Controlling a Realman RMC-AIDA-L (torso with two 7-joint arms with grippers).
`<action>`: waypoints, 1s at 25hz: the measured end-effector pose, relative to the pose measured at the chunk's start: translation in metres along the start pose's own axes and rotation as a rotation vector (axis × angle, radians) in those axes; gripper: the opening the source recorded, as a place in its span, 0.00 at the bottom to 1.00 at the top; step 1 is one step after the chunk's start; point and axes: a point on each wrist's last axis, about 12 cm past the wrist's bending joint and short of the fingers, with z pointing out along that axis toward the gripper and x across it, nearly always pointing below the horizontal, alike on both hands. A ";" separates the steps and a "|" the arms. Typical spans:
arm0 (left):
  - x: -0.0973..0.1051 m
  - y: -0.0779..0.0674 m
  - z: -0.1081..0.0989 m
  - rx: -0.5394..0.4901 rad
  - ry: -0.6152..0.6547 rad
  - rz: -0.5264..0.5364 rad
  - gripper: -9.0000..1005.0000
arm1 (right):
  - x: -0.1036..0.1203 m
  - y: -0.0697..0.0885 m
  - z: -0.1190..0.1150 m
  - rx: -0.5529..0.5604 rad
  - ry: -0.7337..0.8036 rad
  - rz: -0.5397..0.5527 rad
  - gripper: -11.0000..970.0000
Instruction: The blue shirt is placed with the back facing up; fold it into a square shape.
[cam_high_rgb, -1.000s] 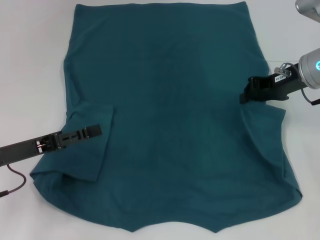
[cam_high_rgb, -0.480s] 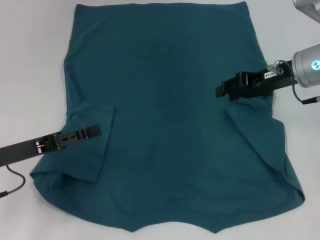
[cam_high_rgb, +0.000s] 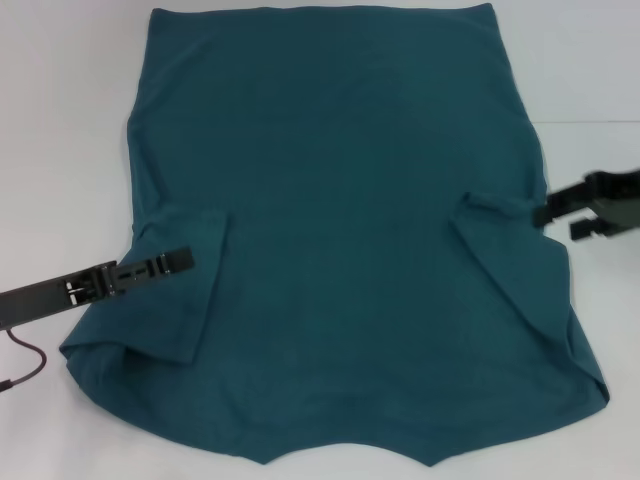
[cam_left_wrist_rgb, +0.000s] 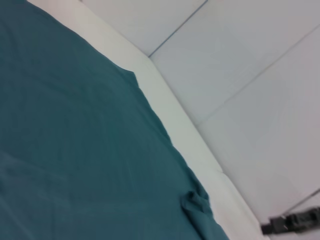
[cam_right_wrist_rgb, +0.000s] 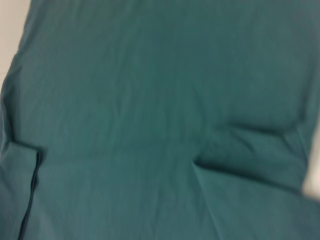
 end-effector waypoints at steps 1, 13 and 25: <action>0.000 0.001 0.000 -0.010 -0.004 -0.010 0.79 | 0.004 -0.005 -0.003 -0.008 0.005 0.018 0.69; -0.002 0.005 0.002 -0.035 -0.016 -0.048 0.79 | 0.049 -0.028 0.010 -0.067 0.077 0.123 0.71; -0.001 0.007 0.000 -0.042 -0.034 -0.059 0.79 | 0.054 -0.028 0.015 -0.069 0.096 0.136 0.71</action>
